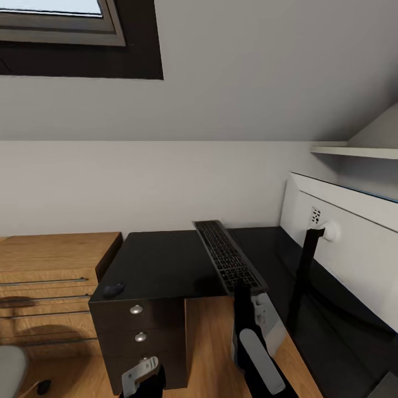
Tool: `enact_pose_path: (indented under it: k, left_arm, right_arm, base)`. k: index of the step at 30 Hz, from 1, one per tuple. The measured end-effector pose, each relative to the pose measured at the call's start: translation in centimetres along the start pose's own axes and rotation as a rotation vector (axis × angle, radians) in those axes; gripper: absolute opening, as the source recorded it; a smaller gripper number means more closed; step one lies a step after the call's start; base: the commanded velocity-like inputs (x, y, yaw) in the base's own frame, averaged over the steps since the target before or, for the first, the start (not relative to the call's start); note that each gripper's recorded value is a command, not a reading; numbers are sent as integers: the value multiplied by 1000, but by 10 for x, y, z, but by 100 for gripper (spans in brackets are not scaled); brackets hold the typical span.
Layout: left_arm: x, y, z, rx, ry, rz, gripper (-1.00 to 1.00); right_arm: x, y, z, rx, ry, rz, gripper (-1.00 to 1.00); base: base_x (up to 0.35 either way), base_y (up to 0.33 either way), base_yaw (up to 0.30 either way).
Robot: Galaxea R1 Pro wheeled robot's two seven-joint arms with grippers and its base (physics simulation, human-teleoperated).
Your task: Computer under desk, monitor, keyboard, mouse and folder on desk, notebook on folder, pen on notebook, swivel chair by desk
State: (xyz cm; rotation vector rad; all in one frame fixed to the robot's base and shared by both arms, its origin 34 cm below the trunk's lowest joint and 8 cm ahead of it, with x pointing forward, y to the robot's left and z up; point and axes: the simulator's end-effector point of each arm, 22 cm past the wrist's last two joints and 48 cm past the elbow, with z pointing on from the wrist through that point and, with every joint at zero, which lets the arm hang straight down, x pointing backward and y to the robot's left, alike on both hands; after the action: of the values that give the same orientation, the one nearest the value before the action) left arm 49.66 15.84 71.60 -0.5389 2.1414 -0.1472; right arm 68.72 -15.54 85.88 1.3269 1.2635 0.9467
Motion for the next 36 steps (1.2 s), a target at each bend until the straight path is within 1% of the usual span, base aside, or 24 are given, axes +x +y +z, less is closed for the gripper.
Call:
enact_pose_path:
  k: [4, 9, 10, 11, 14, 16, 17, 18, 21, 23, 28, 32, 36]
  left_arm:
    - [-8, -4, -2, 8, -14, -12, 100]
    - [-11, -3, -4, -3, -18, -16, 100]
    - [-11, -3, -4, -5, -19, -17, 100]
    - [-13, -3, -5, -6, -21, -19, 100]
    - [-13, -2, -5, -8, -22, -20, 100]
    - [-13, 0, -5, -16, -22, -22, 100]
    - [-13, 2, -5, -29, -21, -23, 100]
    - [-13, 4, -5, -37, -20, -24, 100]
    - [-12, 19, -6, -107, -17, -28, 100]
    - [-11, 23, -7, -129, -16, -30, 100]
    - [-12, 32, -8, -167, -17, -39, 100]
    - [-11, 41, -11, -219, -13, -48, 100]
    - [-9, 39, -12, -225, -10, -54, 100]
  right_arm:
    - [-6, -22, 1, 64, -33, -8, -100]
    - [-12, -42, 2, 110, -65, -31, -100]
    - [-14, -45, 2, 119, -75, -36, -100]
    - [-19, -51, 4, 133, -98, -47, -100]
    - [-25, -55, 6, 141, -129, -63, -100]
    - [-32, -59, 7, 149, -165, -71, -100]
    - [-38, -61, 8, 153, -191, -75, -100]
    - [-40, -61, 8, 155, -203, -78, -100]
    - [-49, -70, 9, 177, -250, -92, -100]
    - [-51, -73, 9, 182, -259, -101, -100]
    - [-52, -74, 9, 184, -266, -104, -100]
    - [-51, -73, 9, 182, -262, -107, -100]
    - [-49, -73, 9, 179, -258, -107, -100]
  base:
    - [0, 0, 0]
    - [0, 0, 0]
    - [0, 0, 0]
    - [0, 0, 0]
    - [0, 0, 0]
    - [0, 0, 0]
    - [0, 0, 0]
    - [0, 0, 0]
    - [0, 0, 0]
    - [0, 0, 0]
    - [0, 0, 0]
    - [0, 0, 0]
    - [0, 0, 0]
